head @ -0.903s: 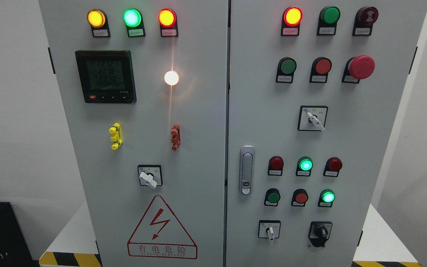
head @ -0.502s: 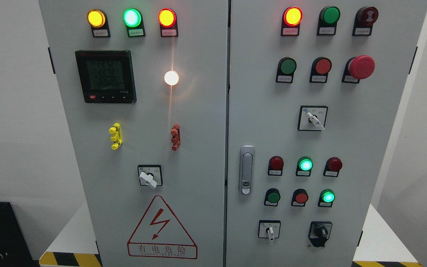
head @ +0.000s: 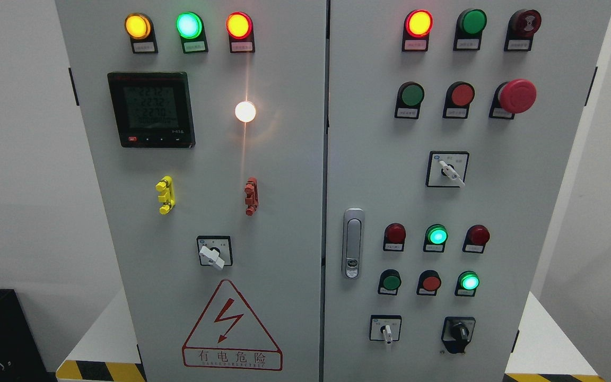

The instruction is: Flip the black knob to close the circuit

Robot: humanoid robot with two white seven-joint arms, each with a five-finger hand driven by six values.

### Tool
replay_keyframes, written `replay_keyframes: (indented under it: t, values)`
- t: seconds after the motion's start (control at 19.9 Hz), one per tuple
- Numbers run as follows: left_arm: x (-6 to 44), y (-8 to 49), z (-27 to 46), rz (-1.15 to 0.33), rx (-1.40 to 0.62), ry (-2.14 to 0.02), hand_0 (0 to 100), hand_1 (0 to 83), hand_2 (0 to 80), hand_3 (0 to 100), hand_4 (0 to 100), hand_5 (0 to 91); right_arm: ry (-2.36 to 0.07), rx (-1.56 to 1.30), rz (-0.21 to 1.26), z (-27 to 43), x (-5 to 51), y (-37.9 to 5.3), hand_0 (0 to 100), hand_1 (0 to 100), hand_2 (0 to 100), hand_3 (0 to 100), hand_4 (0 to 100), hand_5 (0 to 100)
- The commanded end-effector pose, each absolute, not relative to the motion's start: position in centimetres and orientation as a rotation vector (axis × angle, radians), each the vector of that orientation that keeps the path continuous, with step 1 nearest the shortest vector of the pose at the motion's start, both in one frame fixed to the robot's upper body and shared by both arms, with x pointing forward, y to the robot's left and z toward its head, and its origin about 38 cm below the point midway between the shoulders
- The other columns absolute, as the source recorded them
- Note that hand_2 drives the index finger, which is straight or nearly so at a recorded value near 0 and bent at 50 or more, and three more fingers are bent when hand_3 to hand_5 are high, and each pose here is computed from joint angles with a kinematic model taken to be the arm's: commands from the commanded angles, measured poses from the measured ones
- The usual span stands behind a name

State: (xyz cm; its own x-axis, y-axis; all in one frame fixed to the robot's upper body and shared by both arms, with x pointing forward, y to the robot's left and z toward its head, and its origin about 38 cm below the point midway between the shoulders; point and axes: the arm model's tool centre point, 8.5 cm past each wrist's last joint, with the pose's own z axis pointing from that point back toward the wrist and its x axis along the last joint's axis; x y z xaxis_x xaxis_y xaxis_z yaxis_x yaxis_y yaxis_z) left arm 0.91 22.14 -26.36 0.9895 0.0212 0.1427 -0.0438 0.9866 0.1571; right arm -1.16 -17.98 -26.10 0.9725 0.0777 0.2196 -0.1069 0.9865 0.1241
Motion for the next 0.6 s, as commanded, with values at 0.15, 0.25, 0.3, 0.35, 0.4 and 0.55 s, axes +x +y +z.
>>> replay_keyframes:
  t: [0.15,0.25,0.3,0.35,0.4,0.55]
  values:
    - [0.9,22.1,-26.4,0.033,0.160,-0.142,12,55.6,0.0,0,0,0.0,-0.435,0.140,0.191,-24.8,6.6,-18.8,0,16,6,5,0,0]
    - [0.9,22.1,-26.4,0.032,0.159,-0.142,12,55.6,0.0,0,0,0.0,-0.474,0.126,0.214,-24.2,8.4,-19.2,0,16,15,13,4,0]
    - [0.9,22.1,-26.4,0.032,0.159,-0.142,12,55.6,0.0,0,0,0.0,-0.501,0.118,0.218,-23.9,9.5,-19.5,0,15,19,17,8,0]
    - [0.9,22.1,-26.4,0.032,0.161,-0.142,12,55.6,0.0,0,0,0.0,-0.522,0.106,0.227,-23.5,10.5,-19.8,0,15,20,18,10,0]
    - [0.9,22.1,-26.4,0.032,0.161,-0.142,12,55.6,0.0,0,0,0.0,-0.543,0.098,0.238,-23.0,11.6,-19.7,0,14,23,21,13,0]
    - [0.9,22.1,-26.4,0.033,0.160,-0.142,12,55.6,0.0,0,0,0.0,-0.602,0.050,0.289,-21.7,14.4,-20.4,0,11,30,27,17,0]
